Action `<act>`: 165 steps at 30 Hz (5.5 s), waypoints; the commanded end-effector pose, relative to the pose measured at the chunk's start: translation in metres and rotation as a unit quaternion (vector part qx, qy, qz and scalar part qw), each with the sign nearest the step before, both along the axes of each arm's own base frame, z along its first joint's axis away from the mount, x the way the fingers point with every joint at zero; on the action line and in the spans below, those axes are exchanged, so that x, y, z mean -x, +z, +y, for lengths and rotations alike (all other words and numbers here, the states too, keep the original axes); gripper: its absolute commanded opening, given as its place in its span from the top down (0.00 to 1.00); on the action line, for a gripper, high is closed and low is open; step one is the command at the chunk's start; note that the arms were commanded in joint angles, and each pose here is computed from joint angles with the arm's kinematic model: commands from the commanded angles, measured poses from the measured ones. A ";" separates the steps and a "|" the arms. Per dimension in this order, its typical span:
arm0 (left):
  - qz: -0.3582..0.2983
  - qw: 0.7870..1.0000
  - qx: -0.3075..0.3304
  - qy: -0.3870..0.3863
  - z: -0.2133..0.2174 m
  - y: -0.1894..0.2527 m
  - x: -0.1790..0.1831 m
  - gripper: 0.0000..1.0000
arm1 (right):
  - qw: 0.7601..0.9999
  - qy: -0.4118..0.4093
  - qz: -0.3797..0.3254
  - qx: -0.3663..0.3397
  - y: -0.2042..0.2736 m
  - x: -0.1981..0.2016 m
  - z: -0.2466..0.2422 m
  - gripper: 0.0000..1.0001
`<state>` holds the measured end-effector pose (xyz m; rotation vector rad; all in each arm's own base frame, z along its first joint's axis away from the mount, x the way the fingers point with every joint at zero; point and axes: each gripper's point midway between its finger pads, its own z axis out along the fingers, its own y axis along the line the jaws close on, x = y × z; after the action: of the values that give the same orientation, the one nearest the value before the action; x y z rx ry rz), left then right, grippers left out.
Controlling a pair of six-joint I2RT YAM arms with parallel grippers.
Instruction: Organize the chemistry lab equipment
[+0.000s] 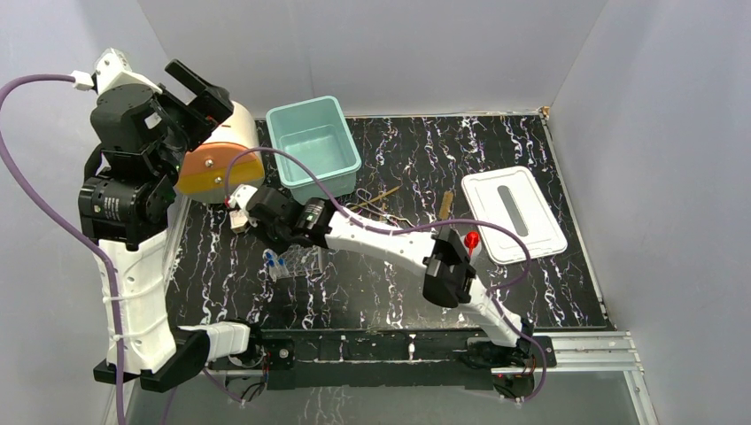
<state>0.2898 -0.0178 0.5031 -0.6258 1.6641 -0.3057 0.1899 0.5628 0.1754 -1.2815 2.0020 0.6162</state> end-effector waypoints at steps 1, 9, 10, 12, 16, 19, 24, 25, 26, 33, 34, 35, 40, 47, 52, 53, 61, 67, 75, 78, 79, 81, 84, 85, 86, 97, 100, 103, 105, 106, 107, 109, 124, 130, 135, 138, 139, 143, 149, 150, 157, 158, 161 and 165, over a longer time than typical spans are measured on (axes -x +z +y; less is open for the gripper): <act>-0.013 1.000 -0.014 0.006 0.005 0.012 0.003 0.02 | 1.000 0.004 -0.020 0.010 0.013 -0.001 0.004 0.74; -0.007 1.000 -0.007 -0.004 -0.001 0.008 -0.003 0.02 | 0.999 0.007 -0.038 0.030 0.013 0.001 -0.001 0.74; -0.006 1.000 -0.006 -0.005 -0.001 0.007 -0.003 0.02 | 0.999 0.005 -0.039 0.032 0.014 0.000 -0.002 0.74; -0.005 1.000 -0.005 -0.008 -0.002 0.007 -0.004 0.02 | 0.998 0.007 -0.040 0.037 0.012 0.002 -0.003 0.74; 0.003 1.000 -0.002 -0.013 -0.005 0.003 -0.007 0.02 | 0.998 0.014 -0.030 0.046 0.007 0.006 -0.004 0.74; 0.006 1.000 -0.001 -0.017 -0.007 0.001 -0.008 0.02 | 0.998 0.026 -0.021 0.045 0.006 0.013 -0.002 0.74; 0.011 1.000 0.002 -0.022 -0.009 -0.002 -0.009 0.02 | 0.998 0.037 -0.012 0.055 -0.005 0.018 0.000 0.74; 0.010 1.000 0.003 -0.022 -0.009 -0.002 -0.009 0.02 | 0.998 0.039 -0.011 0.057 -0.008 0.019 0.000 0.74; 0.010 1.000 0.002 -0.024 -0.010 -0.002 -0.009 0.02 | 0.997 0.041 -0.010 0.060 -0.011 0.019 0.001 0.74; 0.012 1.000 0.002 -0.023 -0.009 -0.003 -0.008 0.02 | 0.997 0.041 -0.015 0.059 -0.018 0.016 0.007 0.74; 0.013 1.000 0.002 -0.023 -0.009 -0.003 -0.008 0.02 | 0.997 0.038 -0.018 0.060 -0.019 0.014 0.007 0.74; 0.013 1.000 0.002 -0.024 -0.009 -0.003 -0.007 0.02 | 0.997 0.037 -0.020 0.061 -0.021 0.013 0.007 0.74; 0.014 1.000 0.000 -0.024 -0.009 -0.004 -0.008 0.02 | 0.997 0.037 -0.029 0.057 -0.025 0.009 0.013 0.74; 0.013 1.000 -0.002 -0.024 -0.009 -0.003 -0.007 0.02 | 0.997 0.035 -0.030 0.061 -0.030 0.007 0.013 0.75; 0.012 1.000 -0.002 -0.025 -0.009 -0.003 -0.008 0.02 | 0.997 0.033 -0.030 0.067 -0.034 0.007 0.011 0.75; 0.012 1.000 -0.001 -0.025 -0.010 -0.003 -0.007 0.02 | 0.997 0.033 -0.030 0.067 -0.035 0.007 0.011 0.75; 0.014 1.000 -0.001 -0.026 -0.010 -0.004 -0.007 0.02 | 0.997 0.025 -0.041 0.056 -0.033 0.002 0.013 0.74; 0.014 1.000 -0.001 -0.026 -0.009 -0.005 -0.007 0.02 | 0.997 0.028 -0.035 0.066 -0.039 0.005 0.010 0.72; 0.014 0.999 -0.002 -0.029 -0.010 -0.005 -0.007 0.02 | 0.996 0.032 -0.029 0.077 -0.045 0.008 0.005 0.66; 0.016 0.999 -0.002 -0.030 -0.011 -0.006 -0.008 0.02 | 0.996 0.031 -0.031 0.072 -0.040 0.007 0.006 0.64; 0.016 0.999 -0.002 -0.031 -0.011 -0.007 -0.008 0.02 | 0.997 0.031 -0.032 0.069 -0.037 0.007 0.007 0.64; 0.016 0.999 -0.001 -0.032 -0.012 -0.007 -0.009 0.02 | 0.997 0.030 -0.035 0.060 -0.030 0.006 0.009 0.63; 0.017 0.999 -0.001 -0.033 -0.013 -0.007 -0.009 0.02 | 0.998 0.028 -0.038 0.043 -0.016 0.005 0.013 0.62; 0.016 0.999 -0.001 -0.033 -0.013 -0.007 -0.009 0.02 | 0.998 0.026 -0.037 0.036 -0.011 0.005 0.015 0.61; 0.017 0.999 -0.001 -0.033 -0.012 -0.007 -0.009 0.02 | 0.999 0.024 -0.036 0.030 -0.007 0.004 0.016 0.61; 0.061 0.998 -0.017 -0.002 0.001 -0.035 0.003 0.05 | 0.999 -0.028 0.021 0.020 -0.005 -0.002 -0.012 0.61; 0.069 0.997 -0.020 0.018 0.009 -0.039 0.012 0.07 | 0.998 -0.044 0.038 0.006 -0.007 -0.005 -0.022 0.62; 0.070 0.997 -0.021 0.034 0.016 -0.038 0.020 0.08 | 0.997 -0.054 0.049 -0.026 0.002 -0.010 -0.027 0.61; 0.073 0.996 -0.024 0.042 0.019 -0.038 0.023 0.08 | 0.996 -0.052 0.062 -0.038 0.003 -0.010 -0.029 0.58; 0.075 0.996 -0.027 0.043 0.020 -0.038 0.024 0.08 | 0.996 -0.051 0.068 -0.038 0.000 -0.009 -0.030 0.58; 0.081 0.995 -0.029 0.044 0.021 -0.041 0.025 0.08 | 0.995 -0.049 0.075 -0.034 -0.004 -0.009 -0.032 0.58; 0.100 0.993 -0.034 0.045 0.022 -0.050 0.026 0.11 | 0.995 -0.044 0.084 -0.019 -0.016 -0.006 -0.034 0.60; 0.308 0.946 -0.015 0.103 0.032 -0.211 0.078 0.55 | 0.991 0.036 0.124 -0.030 -0.039 0.023 -0.032 0.63; 0.337 0.933 -0.009 0.123 0.036 -0.241 0.092 0.57 | 0.991 0.036 0.120 -0.037 -0.036 0.020 -0.026 0.63; 0.353 0.927 0.000 0.130 0.035 -0.255 0.097 0.60 | 0.992 0.032 0.114 -0.041 -0.036 0.016 -0.022 0.66; 0.350 0.927 0.002 0.133 0.035 -0.256 0.098 0.60 | 0.992 0.036 0.113 -0.052 -0.034 0.014 -0.016 0.67; 0.349 0.927 0.002 0.134 0.036 -0.256 0.098 0.60 | 0.991 0.039 0.114 -0.054 -0.034 0.015 -0.014 0.67; 0.347 0.928 0.000 0.134 0.036 -0.253 0.097 0.60 | 0.990 0.048 0.116 -0.056 -0.034 0.015 -0.008 0.67; 0.343 0.930 -0.003 0.135 0.037 -0.251 0.097 0.58 | 0.990 0.051 0.115 -0.059 -0.033 0.013 -0.002 0.66; 0.343 0.929 -0.003 0.135 0.038 -0.251 0.097 0.58 | 0.990 0.051 0.115 -0.059 -0.034 0.013 -0.001 0.66; 0.330 0.931 -0.010 0.156 0.046 -0.241 0.099 0.58 | 0.993 0.030 0.107 -0.051 -0.035 0.006 -0.005 0.65; 0.325 0.932 -0.011 0.162 0.048 -0.238 0.100 0.58 | 0.993 0.025 0.104 -0.052 -0.033 0.005 -0.007 0.65; 0.310 0.934 -0.014 0.175 0.054 -0.230 0.103 0.60 | 0.993 0.012 0.100 -0.063 -0.029 0.003 -0.014 0.63; 0.302 0.936 -0.015 0.182 0.056 -0.226 0.104 0.60 | 0.992 0.001 0.096 -0.081 -0.020 0.002 -0.022 0.56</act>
<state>0.1935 0.0261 0.2627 -1.0349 2.1508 0.1636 0.1796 0.5399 0.1083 -1.2621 2.1587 0.8566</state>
